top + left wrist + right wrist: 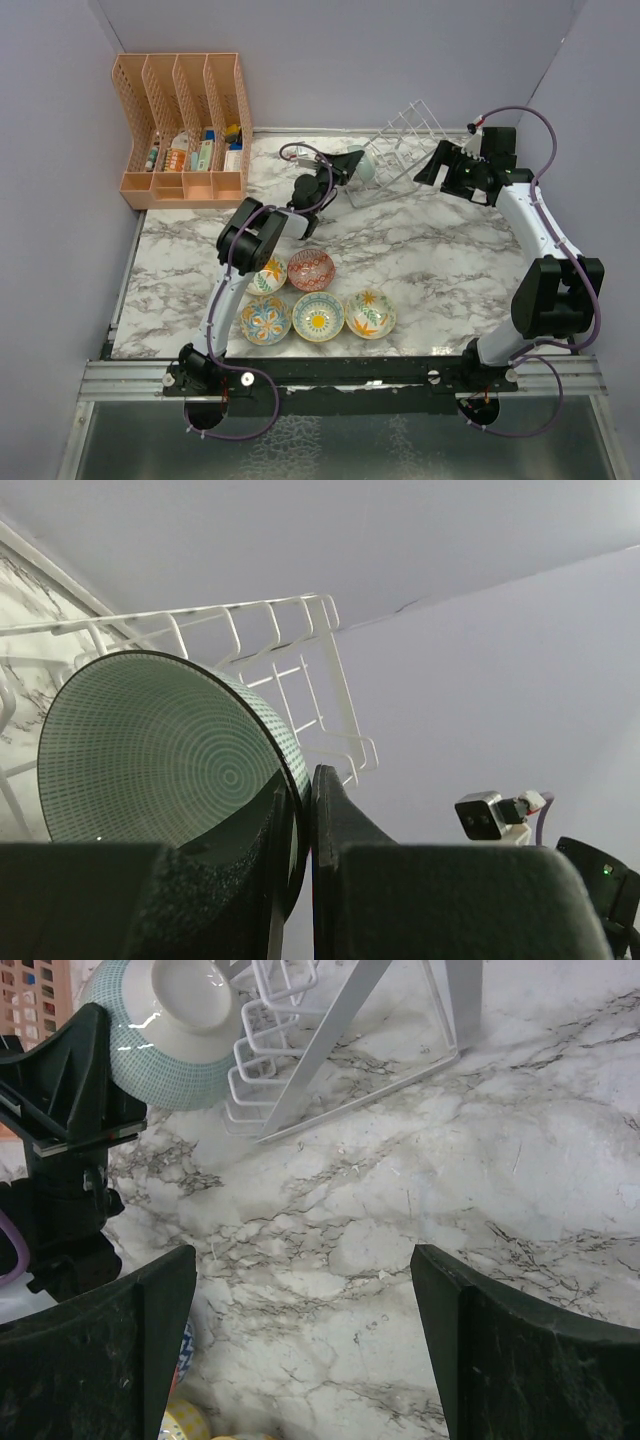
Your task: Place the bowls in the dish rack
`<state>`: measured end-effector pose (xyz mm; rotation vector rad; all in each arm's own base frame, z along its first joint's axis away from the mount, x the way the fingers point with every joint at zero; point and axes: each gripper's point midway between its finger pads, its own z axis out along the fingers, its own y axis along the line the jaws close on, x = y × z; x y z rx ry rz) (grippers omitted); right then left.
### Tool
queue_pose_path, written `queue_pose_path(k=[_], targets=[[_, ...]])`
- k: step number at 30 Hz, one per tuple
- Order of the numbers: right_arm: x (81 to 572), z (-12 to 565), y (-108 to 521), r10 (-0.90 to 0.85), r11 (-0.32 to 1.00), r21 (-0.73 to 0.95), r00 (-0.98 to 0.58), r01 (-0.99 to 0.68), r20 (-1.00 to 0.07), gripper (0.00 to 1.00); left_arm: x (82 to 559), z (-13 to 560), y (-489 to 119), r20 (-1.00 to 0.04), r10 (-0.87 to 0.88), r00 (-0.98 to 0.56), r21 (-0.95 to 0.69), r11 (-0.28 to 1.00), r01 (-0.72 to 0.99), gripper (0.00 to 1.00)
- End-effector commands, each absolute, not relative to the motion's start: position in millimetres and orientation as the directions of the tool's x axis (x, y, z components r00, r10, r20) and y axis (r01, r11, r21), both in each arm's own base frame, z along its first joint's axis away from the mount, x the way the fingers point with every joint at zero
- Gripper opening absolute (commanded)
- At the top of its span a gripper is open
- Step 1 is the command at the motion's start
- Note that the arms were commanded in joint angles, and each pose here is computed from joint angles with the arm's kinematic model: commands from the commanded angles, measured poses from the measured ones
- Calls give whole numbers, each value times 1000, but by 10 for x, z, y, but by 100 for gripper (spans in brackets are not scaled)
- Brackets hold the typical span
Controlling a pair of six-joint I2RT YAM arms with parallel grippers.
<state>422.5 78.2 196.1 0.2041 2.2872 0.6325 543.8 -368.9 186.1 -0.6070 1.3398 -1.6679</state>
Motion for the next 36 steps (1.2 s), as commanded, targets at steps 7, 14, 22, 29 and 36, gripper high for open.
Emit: queue_pose_path(k=[7, 14, 22, 29, 36], targets=[[4248, 2137, 740, 309, 878, 474, -678, -66, -667, 88, 5283, 2312, -3630, -142, -827, -544, -855, -175, 488, 0], [4312, 2167, 736, 309, 879, 473, -675, -67, -670, 88, 5342, 2156, -3498, -29, -855, -517, -877, -226, 423, 0], [4340, 2173, 740, 310, 877, 475, -676, -68, -669, 88, 5373, 1835, -3410, 55, -867, -496, -944, -207, 257, 0], [4341, 2177, 743, 309, 877, 475, -674, -70, -671, 88, 5391, 1668, -3480, 100, -862, -497, -962, -212, 174, 2], [4358, 2178, 756, 311, 873, 482, -676, -76, -669, 88, 5396, 1478, -3518, 122, -850, -513, -970, -211, 118, 29]])
